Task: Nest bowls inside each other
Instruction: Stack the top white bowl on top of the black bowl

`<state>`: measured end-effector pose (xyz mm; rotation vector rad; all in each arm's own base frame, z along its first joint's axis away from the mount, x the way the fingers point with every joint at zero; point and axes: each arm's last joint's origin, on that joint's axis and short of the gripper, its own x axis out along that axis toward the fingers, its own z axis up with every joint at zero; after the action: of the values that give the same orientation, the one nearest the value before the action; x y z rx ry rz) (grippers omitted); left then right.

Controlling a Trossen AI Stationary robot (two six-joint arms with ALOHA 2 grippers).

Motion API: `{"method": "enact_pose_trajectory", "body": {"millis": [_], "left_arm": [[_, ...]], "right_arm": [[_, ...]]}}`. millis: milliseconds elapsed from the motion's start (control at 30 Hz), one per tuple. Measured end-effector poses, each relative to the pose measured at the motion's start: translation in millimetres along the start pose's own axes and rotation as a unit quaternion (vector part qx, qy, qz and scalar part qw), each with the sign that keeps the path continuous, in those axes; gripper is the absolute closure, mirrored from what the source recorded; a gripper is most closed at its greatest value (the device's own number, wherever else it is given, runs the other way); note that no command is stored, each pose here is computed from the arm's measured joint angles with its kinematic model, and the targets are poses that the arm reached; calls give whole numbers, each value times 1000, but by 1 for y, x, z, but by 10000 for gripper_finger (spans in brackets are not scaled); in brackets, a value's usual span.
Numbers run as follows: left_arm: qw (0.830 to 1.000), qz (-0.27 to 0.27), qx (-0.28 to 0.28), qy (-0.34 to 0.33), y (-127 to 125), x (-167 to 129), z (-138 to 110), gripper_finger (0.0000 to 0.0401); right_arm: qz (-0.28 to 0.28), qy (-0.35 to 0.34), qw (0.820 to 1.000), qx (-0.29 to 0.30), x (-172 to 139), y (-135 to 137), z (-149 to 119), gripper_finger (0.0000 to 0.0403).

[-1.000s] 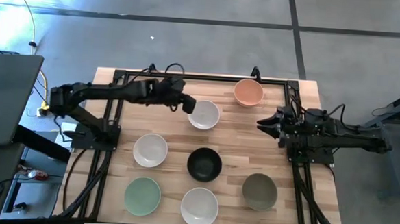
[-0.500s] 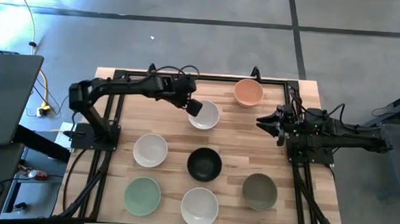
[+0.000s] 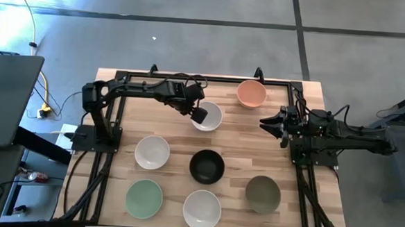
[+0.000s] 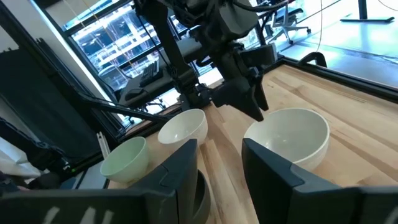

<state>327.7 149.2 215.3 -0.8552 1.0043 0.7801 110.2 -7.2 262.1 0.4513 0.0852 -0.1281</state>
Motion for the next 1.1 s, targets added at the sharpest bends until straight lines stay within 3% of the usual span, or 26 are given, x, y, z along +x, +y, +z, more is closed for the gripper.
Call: {"method": "enact_pose_trajectory", "body": {"millis": [367, 667, 1100], "left_arm": [[1000, -13, -11, 13, -2, 23, 3, 158], [999, -28, -21, -1, -3, 24, 8, 159], [999, -29, -27, -10, -1, 24, 11, 241]], "right_arm": [[-1, 1, 1000, -4, 0, 0, 0, 284], [-1, 2, 1000, -4, 0, 0, 0, 284], [-1, 2, 1000, -8, 0, 0, 0, 284]]}}
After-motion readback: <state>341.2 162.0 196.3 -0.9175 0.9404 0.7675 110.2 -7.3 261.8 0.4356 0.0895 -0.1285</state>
